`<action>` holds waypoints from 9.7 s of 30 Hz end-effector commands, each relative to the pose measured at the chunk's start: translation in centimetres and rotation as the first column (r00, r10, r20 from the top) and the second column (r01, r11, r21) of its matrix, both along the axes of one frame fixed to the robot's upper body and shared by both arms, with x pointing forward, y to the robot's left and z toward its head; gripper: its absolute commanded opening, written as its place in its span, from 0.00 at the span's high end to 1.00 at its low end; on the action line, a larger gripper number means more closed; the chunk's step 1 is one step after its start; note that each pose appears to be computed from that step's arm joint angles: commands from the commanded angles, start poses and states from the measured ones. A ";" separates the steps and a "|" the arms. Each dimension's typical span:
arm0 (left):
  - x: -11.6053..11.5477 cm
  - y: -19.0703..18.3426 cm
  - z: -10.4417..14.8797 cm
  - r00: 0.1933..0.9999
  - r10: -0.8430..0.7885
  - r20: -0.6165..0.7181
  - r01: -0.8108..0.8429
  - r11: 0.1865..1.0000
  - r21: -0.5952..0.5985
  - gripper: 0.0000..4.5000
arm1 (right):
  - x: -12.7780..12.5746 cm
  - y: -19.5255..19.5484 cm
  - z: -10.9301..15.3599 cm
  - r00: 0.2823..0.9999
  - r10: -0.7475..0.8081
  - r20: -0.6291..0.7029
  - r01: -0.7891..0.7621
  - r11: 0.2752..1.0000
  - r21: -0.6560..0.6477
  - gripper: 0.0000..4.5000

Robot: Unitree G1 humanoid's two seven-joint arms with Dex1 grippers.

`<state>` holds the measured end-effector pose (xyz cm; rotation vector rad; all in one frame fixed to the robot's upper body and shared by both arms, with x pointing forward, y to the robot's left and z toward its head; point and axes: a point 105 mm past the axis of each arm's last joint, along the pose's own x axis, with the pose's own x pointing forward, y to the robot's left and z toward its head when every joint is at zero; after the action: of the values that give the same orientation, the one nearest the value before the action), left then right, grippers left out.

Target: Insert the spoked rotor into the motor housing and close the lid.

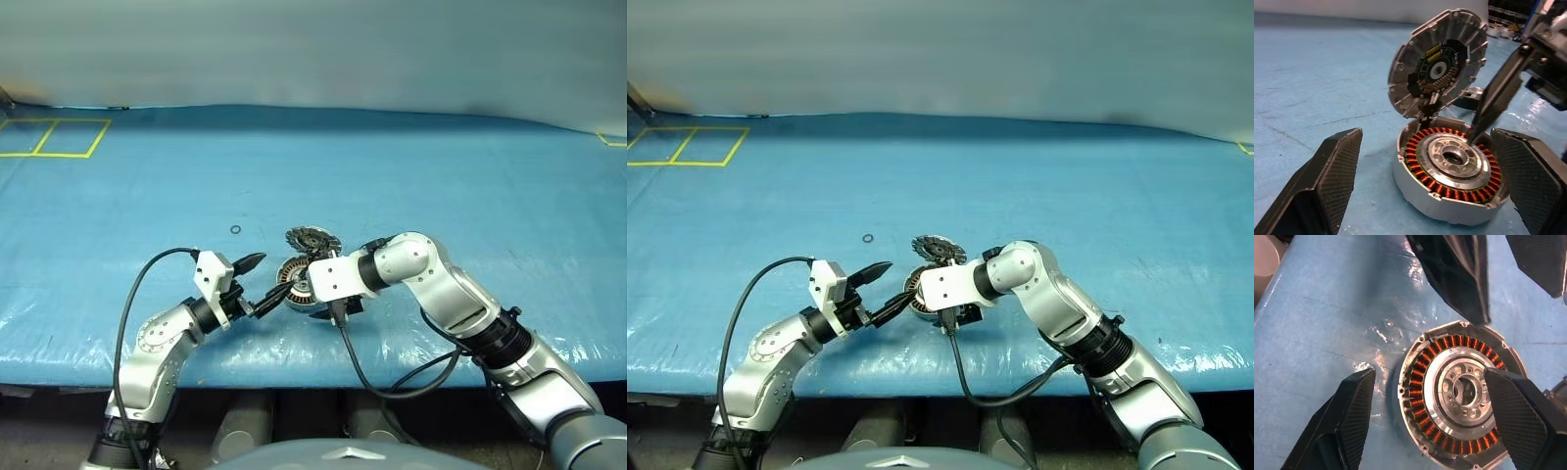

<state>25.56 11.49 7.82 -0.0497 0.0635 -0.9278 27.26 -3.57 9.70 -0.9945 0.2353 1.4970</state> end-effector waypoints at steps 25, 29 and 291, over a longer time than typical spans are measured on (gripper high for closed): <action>-2.4 1.5 -1.6 0.986 -0.164 -0.025 0.165 0.959 0.231 0.00 | 0.7 0.3 -0.9 0.998 -0.057 -0.026 0.056 0.998 -0.023 0.17; -2.6 1.5 -1.6 0.984 -0.176 -0.024 0.177 0.956 0.233 0.00 | 0.9 0.1 -0.9 0.998 -0.061 -0.032 0.060 0.998 -0.027 0.17; 5.0 -5.8 -1.7 0.989 -0.141 0.035 0.126 0.950 0.286 0.86 | -4.6 -4.9 -7.4 0.603 -0.709 -0.365 0.767 0.391 0.509 0.39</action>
<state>30.75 6.42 5.37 0.2287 0.1795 -1.0135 22.52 -8.47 1.76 -0.1662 0.2132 0.6586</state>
